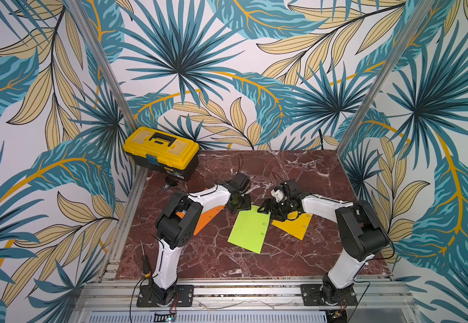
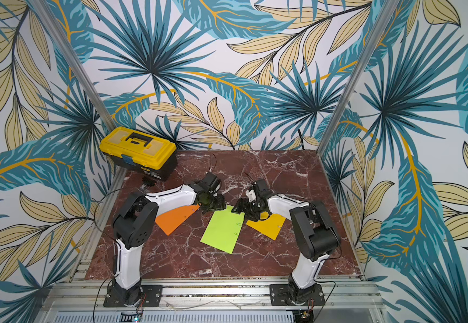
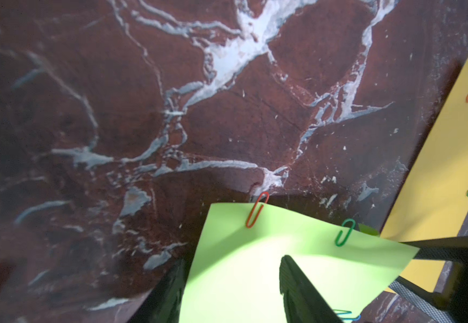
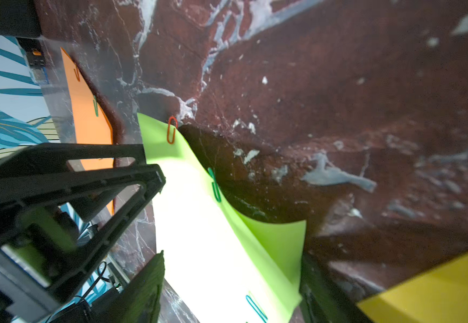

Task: Unclip the paperclips from the documents
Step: Pick up the document from the center of the board.

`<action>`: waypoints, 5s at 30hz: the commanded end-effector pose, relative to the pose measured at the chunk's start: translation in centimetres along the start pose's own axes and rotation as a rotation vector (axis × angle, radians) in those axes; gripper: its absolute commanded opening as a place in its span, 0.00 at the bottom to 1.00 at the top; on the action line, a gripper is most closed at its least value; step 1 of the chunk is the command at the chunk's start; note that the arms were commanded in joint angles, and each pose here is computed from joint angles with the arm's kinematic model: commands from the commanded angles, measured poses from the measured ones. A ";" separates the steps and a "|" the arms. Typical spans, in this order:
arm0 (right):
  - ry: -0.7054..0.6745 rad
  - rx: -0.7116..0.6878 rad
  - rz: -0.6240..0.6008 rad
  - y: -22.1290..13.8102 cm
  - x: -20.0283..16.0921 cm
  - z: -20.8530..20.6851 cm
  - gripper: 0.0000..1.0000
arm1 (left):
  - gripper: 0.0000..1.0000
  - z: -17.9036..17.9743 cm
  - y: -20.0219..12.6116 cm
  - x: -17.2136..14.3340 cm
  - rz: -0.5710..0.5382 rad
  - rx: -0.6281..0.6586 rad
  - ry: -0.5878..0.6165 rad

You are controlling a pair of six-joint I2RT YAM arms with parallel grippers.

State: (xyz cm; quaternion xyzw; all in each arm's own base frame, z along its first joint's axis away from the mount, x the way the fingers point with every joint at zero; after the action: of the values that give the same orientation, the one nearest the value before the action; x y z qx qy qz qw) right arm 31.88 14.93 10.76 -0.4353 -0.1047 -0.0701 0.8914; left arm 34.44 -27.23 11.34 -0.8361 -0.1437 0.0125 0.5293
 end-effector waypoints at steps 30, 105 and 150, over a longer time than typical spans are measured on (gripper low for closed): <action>0.069 0.005 0.033 2.5 -1.3 -1.9 0.73 | 0.28 2.6 0.8 -2.8 0.098 0.063 -0.053; -0.318 0.358 -0.363 -12.6 5.0 12.7 0.00 | 0.75 -0.5 -14.1 0.8 -0.100 -0.848 0.262; -0.285 0.456 -0.391 -13.4 5.6 13.5 0.00 | 0.55 -0.9 -17.8 1.8 -0.090 -1.057 0.497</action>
State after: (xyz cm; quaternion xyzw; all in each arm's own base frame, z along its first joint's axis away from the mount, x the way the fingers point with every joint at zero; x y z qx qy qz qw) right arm 32.33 17.22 31.42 -0.1990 -0.3257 -0.1515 0.9118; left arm 32.26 -20.35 27.31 -0.9602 -0.0390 -0.2690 0.0649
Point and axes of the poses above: each gripper's point midway between its finger pads, its own y axis out along the fingers, its own z axis along the line the jaws close on, x = y × z, the point moved 9 cm from there along -y, back along the fingers, and after that the axes turned 14 degrees about -y, right-handed, at the moved point
